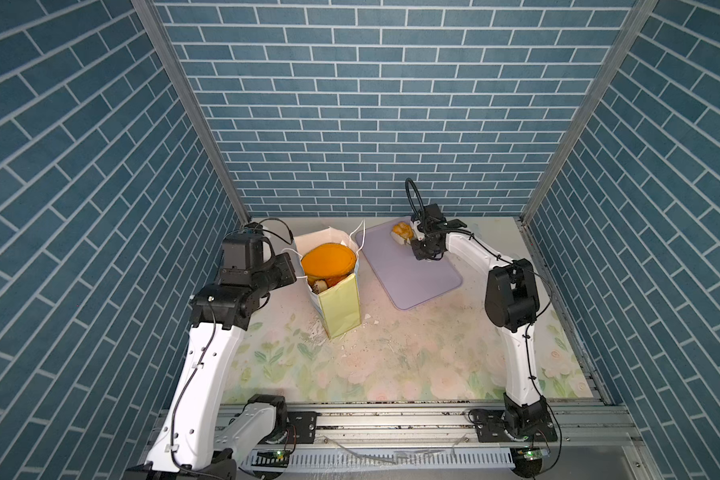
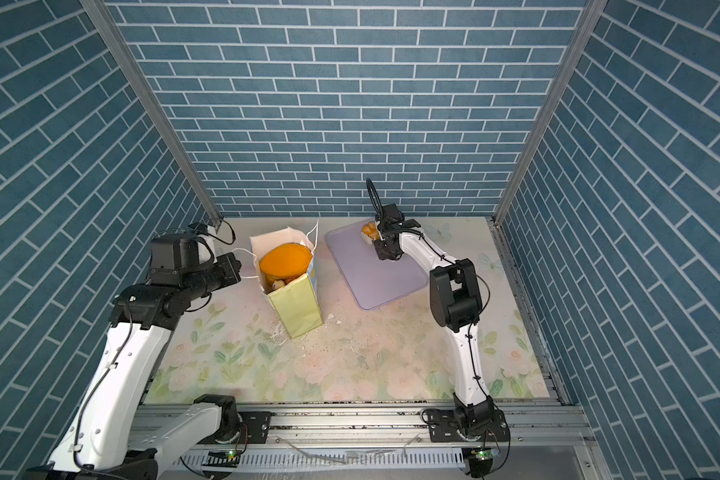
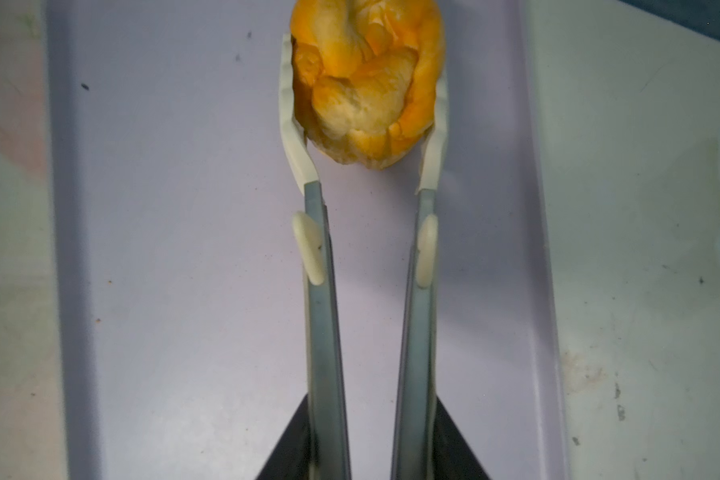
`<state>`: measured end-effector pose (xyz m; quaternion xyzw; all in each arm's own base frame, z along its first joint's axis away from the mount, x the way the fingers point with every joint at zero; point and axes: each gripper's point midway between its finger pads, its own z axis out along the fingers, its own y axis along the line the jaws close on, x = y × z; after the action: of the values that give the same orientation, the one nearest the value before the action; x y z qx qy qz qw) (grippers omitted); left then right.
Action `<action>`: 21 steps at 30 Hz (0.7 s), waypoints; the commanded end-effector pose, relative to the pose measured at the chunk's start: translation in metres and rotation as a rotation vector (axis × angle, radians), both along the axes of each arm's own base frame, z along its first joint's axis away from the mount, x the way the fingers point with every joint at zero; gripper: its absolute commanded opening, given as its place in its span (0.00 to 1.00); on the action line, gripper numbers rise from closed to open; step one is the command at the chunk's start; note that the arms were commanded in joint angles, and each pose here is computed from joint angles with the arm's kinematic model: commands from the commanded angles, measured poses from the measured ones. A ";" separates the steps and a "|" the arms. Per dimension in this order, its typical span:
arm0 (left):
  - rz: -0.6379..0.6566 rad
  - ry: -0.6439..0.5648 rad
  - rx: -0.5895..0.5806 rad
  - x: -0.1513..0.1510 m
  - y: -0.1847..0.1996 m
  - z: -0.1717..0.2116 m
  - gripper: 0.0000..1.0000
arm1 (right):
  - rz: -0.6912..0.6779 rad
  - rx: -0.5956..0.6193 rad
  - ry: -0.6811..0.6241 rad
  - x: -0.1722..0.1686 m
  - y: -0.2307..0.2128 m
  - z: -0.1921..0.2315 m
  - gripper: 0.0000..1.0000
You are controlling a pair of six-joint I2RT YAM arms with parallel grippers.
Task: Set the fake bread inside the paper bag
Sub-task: 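Close the tongs on the twisted bread roll with the right gripper, then lift the roll and carry it into the paper bag with the right gripper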
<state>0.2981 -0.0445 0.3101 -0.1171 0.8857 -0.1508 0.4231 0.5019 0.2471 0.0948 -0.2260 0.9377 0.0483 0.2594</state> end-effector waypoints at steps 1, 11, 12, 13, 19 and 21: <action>0.000 -0.019 -0.003 -0.004 0.000 0.009 0.00 | 0.033 0.022 -0.103 -0.005 0.004 0.046 0.29; -0.014 -0.029 -0.008 -0.003 -0.003 0.009 0.00 | 0.042 0.094 -0.233 -0.078 -0.024 0.154 0.25; -0.014 -0.029 -0.010 -0.002 -0.003 0.009 0.00 | 0.050 0.105 -0.244 -0.088 -0.027 0.167 0.25; -0.017 -0.031 -0.012 -0.001 -0.004 0.009 0.00 | 0.064 0.118 -0.253 -0.098 -0.028 0.180 0.25; -0.031 -0.028 -0.001 0.006 -0.005 0.008 0.00 | 0.165 0.192 -0.339 -0.146 -0.026 0.260 0.24; -0.038 -0.037 -0.006 0.008 -0.007 0.011 0.00 | 0.220 0.214 -0.373 -0.160 -0.018 0.285 0.24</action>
<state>0.3014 -0.0477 0.3107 -0.1124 0.8847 -0.1584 0.4238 0.3688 0.2169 0.3509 -0.2541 0.8575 0.1108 0.4333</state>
